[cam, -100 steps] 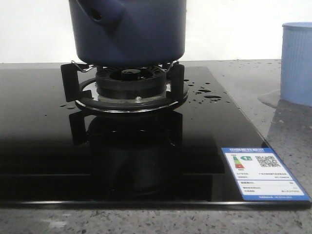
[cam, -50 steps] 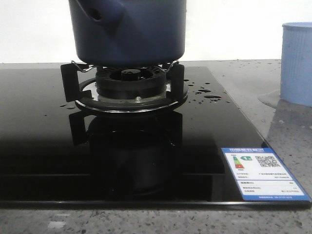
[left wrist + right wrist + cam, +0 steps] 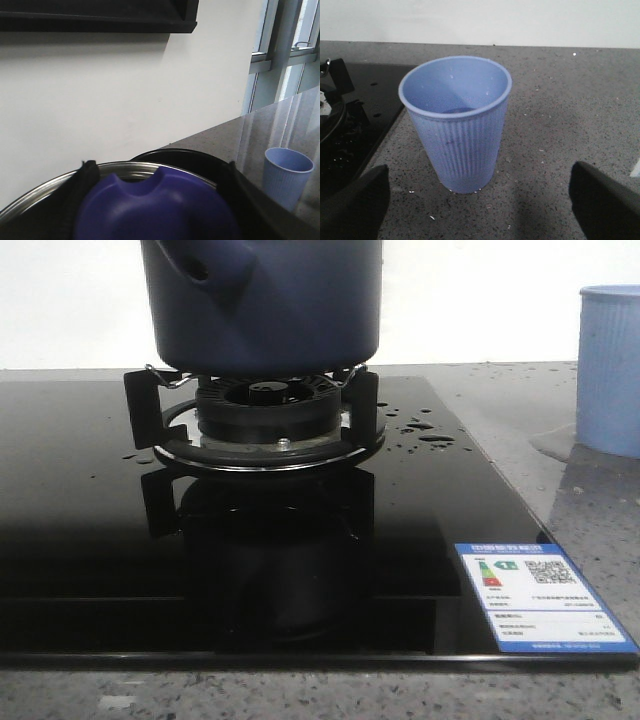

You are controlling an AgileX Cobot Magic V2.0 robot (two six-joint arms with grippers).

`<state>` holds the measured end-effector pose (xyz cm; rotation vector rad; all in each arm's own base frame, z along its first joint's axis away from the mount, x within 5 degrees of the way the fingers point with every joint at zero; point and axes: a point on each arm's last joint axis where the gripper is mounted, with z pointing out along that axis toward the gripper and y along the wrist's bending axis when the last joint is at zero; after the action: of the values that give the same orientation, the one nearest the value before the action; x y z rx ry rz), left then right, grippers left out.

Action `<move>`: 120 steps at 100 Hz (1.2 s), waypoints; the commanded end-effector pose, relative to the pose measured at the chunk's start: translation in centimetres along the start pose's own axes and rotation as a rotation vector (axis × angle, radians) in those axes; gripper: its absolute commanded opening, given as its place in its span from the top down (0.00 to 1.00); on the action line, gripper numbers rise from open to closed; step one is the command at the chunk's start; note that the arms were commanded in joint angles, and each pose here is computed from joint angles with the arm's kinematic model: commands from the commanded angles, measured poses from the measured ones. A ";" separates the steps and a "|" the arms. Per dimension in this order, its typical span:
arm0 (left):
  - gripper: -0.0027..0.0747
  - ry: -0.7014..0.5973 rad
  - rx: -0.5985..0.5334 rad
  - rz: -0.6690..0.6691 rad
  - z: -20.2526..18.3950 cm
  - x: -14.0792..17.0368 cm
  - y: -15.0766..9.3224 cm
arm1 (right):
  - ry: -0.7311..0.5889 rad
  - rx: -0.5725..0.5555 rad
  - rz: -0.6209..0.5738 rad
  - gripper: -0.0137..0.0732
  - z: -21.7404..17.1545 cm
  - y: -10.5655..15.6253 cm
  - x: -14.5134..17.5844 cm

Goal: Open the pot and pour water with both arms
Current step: 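Reach the right gripper to the light blue ribbed cup and grasp it, then lift the cup with the right gripper and carry it over the pot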

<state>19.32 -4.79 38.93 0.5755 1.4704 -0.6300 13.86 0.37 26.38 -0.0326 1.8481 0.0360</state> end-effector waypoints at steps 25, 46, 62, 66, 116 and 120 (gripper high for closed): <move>0.65 -0.116 0.022 -0.021 -0.4 -2.1 -0.7 | -0.105 0.031 -0.044 0.11 1.1 0.9 -1.6; 0.65 -0.117 0.037 -0.021 -0.4 -2.1 -0.8 | -0.159 0.098 -0.040 0.11 2.8 1.7 -1.7; 0.65 -0.118 0.038 -0.021 -0.4 -2.1 -0.8 | -0.122 0.108 -0.040 0.11 4.3 2.2 -0.9; 0.65 -0.118 0.038 -0.021 -0.4 -2.1 -0.8 | -0.116 0.111 -0.029 0.11 4.6 2.3 -0.8; 0.65 -0.131 0.061 -0.028 -0.4 -2.2 -1.0 | -0.180 0.141 -0.009 0.11 7.8 2.9 0.2; 0.65 -0.131 0.061 -0.028 -0.4 -2.2 -1.0 | -0.176 0.140 -0.020 0.11 8.0 2.9 0.3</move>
<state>19.13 -4.97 39.01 0.5871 1.4540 -0.6620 20.57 3.67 22.42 0.0470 1.7856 -0.0659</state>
